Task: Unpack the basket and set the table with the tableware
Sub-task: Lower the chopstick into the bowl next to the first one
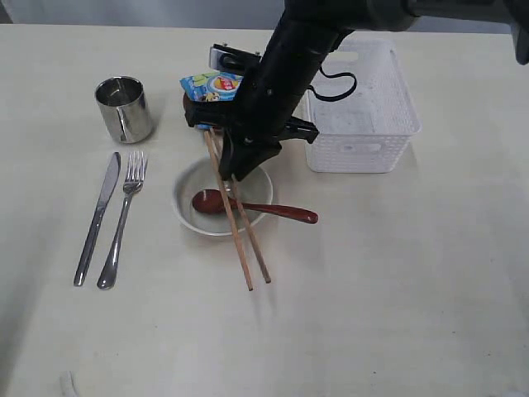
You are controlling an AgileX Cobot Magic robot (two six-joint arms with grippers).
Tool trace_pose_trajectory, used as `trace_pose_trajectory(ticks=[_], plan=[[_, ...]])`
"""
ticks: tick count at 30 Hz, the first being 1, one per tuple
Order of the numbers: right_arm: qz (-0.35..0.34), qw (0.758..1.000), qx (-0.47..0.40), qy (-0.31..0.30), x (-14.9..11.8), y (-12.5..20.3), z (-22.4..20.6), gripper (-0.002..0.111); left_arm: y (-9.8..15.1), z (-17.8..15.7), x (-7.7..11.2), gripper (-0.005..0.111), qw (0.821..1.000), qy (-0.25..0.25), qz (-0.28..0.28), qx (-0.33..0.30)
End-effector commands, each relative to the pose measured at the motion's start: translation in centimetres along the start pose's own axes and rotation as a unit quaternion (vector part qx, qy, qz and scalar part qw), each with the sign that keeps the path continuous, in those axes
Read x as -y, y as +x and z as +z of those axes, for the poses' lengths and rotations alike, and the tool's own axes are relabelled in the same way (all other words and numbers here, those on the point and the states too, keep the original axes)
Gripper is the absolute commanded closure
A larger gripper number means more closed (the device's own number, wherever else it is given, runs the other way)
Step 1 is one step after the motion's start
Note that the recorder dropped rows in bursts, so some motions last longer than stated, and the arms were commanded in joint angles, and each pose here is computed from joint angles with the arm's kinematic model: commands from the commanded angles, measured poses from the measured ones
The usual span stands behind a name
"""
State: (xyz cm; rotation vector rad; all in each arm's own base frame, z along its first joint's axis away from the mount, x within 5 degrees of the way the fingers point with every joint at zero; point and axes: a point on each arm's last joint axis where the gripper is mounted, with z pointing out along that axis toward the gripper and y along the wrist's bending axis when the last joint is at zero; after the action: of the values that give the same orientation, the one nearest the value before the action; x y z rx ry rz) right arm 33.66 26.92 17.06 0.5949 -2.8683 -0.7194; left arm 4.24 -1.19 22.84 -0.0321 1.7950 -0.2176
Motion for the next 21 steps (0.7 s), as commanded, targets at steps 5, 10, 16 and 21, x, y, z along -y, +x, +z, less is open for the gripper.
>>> trace_pose_trajectory(ticks=[5, 10, 16, 21], plan=[[-0.009, 1.0, 0.005, 0.002, 0.0, 0.0, -0.2, 0.082, 0.1, 0.0, 0.0, 0.107, 1.0, 0.001, 0.0, 0.001], [-0.005, 1.0, 0.001, -0.017, -0.5, 0.1, -0.4, 0.082, 0.1, 0.0, 0.0, 0.107, 1.0, 0.001, 0.0, 0.001], [-0.027, 0.999, 0.015, -0.023, -1.0, 0.2, -1.2, 0.082, 0.1, 0.0, 0.0, 0.107, 1.0, 0.001, 0.0, 0.001], [-0.054, 0.998, 0.033, -0.03, -2.0, 0.7, -3.0, 0.082, 0.1, 0.0, 0.0, 0.107, 1.0, 0.001, 0.0, 0.001]])
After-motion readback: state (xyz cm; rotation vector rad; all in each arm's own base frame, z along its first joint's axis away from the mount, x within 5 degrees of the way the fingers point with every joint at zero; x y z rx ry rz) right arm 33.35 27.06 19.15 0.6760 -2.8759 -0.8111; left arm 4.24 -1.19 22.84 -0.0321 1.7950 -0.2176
